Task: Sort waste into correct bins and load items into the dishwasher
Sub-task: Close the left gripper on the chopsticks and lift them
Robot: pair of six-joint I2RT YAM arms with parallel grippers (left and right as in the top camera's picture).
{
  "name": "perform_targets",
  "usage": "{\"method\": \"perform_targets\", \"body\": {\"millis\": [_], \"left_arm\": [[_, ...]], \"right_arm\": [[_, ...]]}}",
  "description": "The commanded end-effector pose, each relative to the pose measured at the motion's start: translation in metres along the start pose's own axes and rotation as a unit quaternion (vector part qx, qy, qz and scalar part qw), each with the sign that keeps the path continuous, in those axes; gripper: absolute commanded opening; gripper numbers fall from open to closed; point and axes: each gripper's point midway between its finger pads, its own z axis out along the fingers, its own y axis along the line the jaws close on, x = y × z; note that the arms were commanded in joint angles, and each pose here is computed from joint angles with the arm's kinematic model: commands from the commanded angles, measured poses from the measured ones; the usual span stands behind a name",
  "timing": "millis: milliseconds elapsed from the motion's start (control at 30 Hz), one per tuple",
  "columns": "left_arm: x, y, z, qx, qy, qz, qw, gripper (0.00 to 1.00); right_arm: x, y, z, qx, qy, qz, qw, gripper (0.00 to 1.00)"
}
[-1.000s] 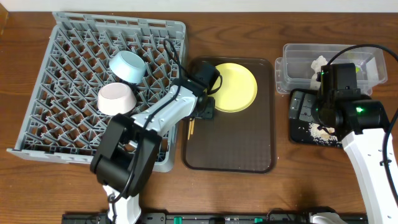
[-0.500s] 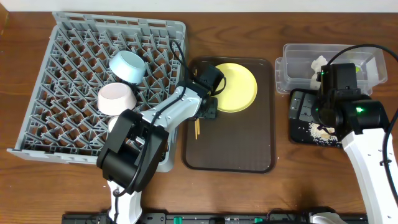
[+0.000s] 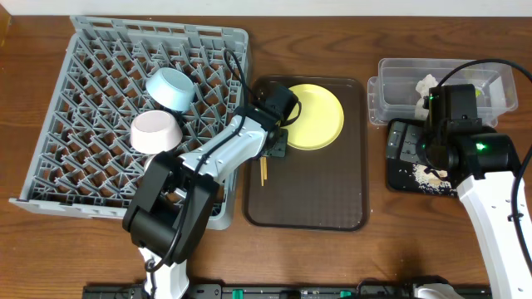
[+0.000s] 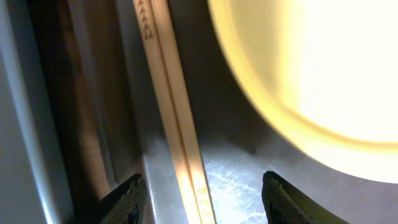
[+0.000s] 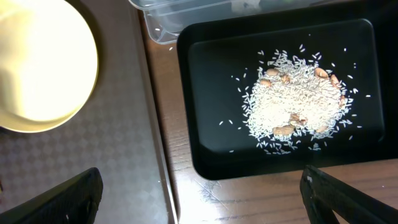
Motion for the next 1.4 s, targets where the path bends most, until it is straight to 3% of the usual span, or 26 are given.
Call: {"method": "perform_targets", "body": {"millis": [0,267,933,1100,1200,1367], "left_arm": [[-0.010,-0.002,-0.005,0.001,-0.026,-0.004,1.000,0.60],[-0.020,-0.005,-0.002,0.009,-0.049,-0.007,0.999,0.60],[-0.006,0.003,0.019,-0.011,-0.015,-0.007,1.000,0.60],[-0.003,0.004,0.024,-0.014,-0.009,-0.010,1.000,0.51],[0.000,0.005,0.027,-0.016,-0.003,-0.009,1.000,0.37],[0.004,0.007,0.027,-0.019,0.003,-0.010,1.000,0.29]], "right_arm": [[0.000,-0.001,0.000,-0.002,0.002,0.004,1.000,0.99],[0.001,-0.001,0.000,-0.001,0.004,0.003,1.000,0.99],[0.001,-0.001,0.000,-0.001,0.005,0.000,1.000,0.99],[0.001,-0.001,0.000,-0.001,0.005,0.000,1.000,0.99],[0.001,-0.001,0.000,-0.001,0.005,0.000,1.000,0.99],[0.001,-0.001,0.000,-0.001,0.005,0.000,1.000,0.99]]}}
